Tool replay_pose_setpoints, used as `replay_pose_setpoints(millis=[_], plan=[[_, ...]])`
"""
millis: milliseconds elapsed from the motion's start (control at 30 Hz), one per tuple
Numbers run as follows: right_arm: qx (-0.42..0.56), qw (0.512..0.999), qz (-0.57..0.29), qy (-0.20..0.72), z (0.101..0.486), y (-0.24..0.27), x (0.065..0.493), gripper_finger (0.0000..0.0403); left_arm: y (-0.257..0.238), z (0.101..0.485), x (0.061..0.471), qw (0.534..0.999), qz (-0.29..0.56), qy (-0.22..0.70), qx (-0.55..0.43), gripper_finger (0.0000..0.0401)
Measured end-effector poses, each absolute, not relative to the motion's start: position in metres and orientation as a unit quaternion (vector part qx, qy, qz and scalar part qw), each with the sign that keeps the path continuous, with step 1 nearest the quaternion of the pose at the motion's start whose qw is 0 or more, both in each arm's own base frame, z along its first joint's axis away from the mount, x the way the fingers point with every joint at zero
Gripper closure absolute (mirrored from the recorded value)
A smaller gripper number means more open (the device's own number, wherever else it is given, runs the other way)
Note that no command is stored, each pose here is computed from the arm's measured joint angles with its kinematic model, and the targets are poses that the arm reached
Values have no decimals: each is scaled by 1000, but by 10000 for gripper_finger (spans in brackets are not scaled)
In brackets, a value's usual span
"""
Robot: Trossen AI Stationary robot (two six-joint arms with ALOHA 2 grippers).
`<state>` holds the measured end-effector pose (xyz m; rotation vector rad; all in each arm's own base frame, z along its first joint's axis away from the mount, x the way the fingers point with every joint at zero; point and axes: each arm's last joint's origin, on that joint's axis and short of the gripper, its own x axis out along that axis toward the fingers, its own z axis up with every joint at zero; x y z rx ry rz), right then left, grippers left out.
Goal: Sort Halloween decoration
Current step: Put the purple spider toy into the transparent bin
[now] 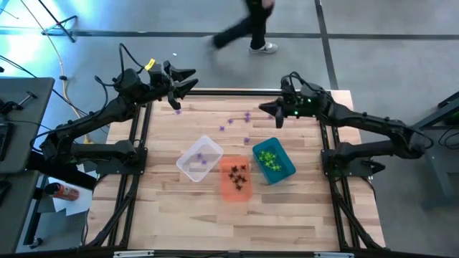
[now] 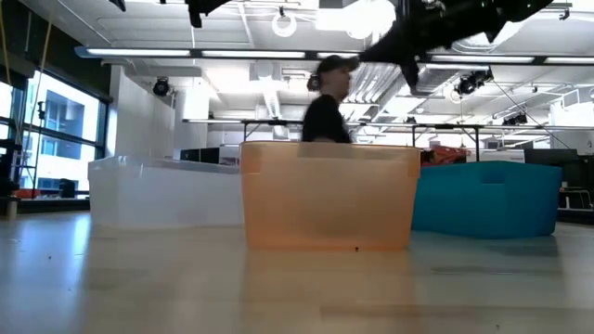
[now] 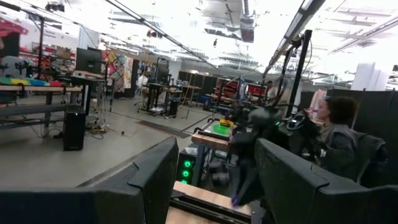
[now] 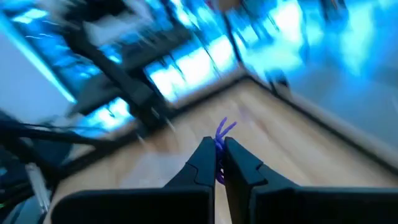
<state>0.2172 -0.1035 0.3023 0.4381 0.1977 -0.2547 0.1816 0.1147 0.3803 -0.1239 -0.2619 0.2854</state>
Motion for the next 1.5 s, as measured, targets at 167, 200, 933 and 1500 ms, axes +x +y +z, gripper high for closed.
replay_pose_setpoints(millis=[167, 200, 933, 1500], plan=[[113, 992, -55, -15, 323, -82, 239, 400, 113, 376, 183, 985, 101, -107, -85, 199], [105, 993, -48, -29, 324, -79, 242, 400, 112, 375, 183, 987, 91, -101, -90, 199], [132, 985, 65, 89, 273, -67, 284, 400, 110, 369, 187, 980, 139, -81, -118, 199], [152, 922, -47, 352, 184, -53, 441, 390, 92, 384, 191, 978, 89, -148, -116, 199]])
